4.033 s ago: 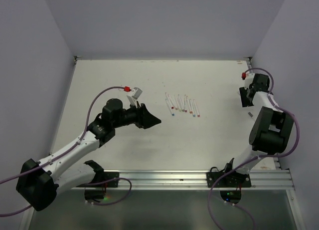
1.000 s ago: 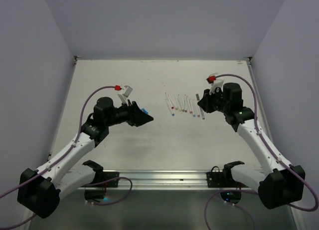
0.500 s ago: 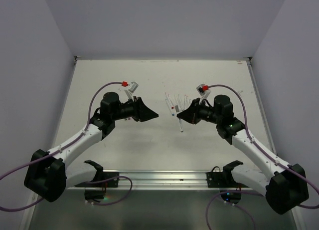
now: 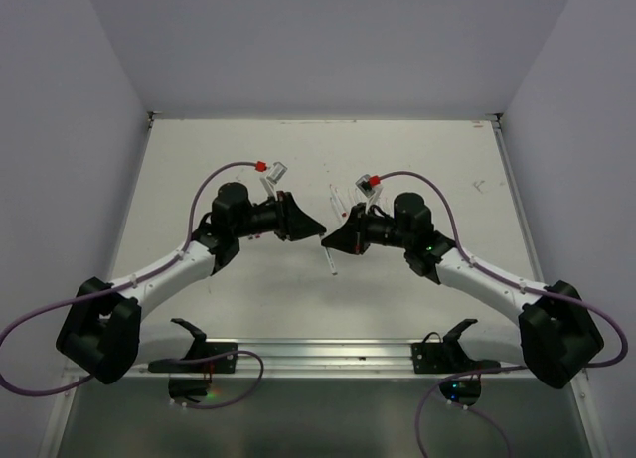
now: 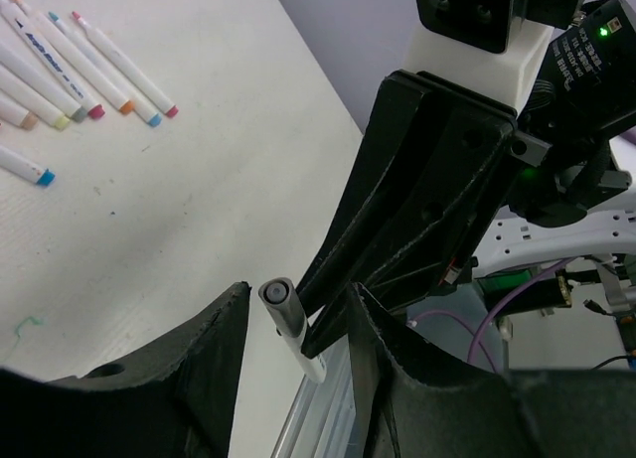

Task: Open the pen caps

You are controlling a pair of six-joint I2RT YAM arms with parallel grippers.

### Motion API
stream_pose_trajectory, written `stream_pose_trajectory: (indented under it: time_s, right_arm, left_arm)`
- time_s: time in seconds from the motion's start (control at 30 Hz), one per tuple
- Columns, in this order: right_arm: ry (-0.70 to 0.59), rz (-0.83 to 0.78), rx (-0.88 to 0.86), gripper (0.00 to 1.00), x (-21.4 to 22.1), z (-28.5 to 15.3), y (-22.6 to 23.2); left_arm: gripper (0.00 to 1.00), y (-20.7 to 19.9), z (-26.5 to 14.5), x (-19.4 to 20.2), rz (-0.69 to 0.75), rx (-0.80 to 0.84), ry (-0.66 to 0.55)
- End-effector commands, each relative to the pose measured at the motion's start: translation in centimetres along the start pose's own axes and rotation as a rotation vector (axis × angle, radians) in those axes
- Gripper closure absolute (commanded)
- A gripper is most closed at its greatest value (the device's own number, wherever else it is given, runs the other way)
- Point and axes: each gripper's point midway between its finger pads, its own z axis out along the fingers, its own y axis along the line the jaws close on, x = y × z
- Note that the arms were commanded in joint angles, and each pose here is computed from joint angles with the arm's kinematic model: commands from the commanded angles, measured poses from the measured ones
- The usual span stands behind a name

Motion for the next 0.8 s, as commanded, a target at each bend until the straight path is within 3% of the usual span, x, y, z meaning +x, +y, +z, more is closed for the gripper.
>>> stream_pose_trajectory:
  time_s: [0.0,0.17,0.27,0.3,0.37,0.5,0.63,0.67,0.73,0.77]
  right_arm:
    - [-0.079,-0.061,-0.086,1.00,-3.1,0.7,2.6]
    - [-0.084,-0.059,-0.094,1.00,-3.2,1.1,2.7]
    - [-0.081,-0.051,-0.096,1.00,-3.0,1.0,2.7]
    - [-0.080,-0.045,-0.097,1.00,-2.8,1.0,2.9]
    - [-0.082,-0.045,-0.089,1.00,-2.8,0.9,2.8]
    - [-0.054,0.006,0.003,1.00,-2.7,1.1,1.5]
    - [0.160,0.128,0.185,1.00,0.2,1.0,-1.3]
    - [0.169,0.128,0.167,0.97,0.2,1.1,-1.0]
    - [0.133,0.100,0.136,0.81,-0.2,0.9,-0.4]
    - [0.124,0.085,0.131,0.42,-0.1,0.7,-0.4]
  left_arm:
    - [0.54,-1.7,0.4,-2.4,0.054,0.043,-0.062]
    - [0.59,-1.6,0.5,-2.6,0.053,0.032,-0.066]
    - [0.69,-1.5,0.5,-2.5,0.049,0.023,-0.064]
    - [0.85,-1.4,0.5,-2.6,0.046,0.020,-0.065]
    - [1.00,-1.4,0.5,-2.5,0.041,0.016,-0.061]
    - [1.00,-1.2,0.5,-2.3,0.032,0.005,-0.051]
    - [1.00,-1.2,0.4,-2.5,0.030,-0.006,-0.055]
    - [1.00,-0.9,0.4,-2.6,0.033,-0.018,-0.062]
    - [1.00,-0.5,0.4,-2.6,0.030,-0.035,-0.065]
    - [1.00,-0.4,0.5,-2.6,0.026,-0.040,-0.066]
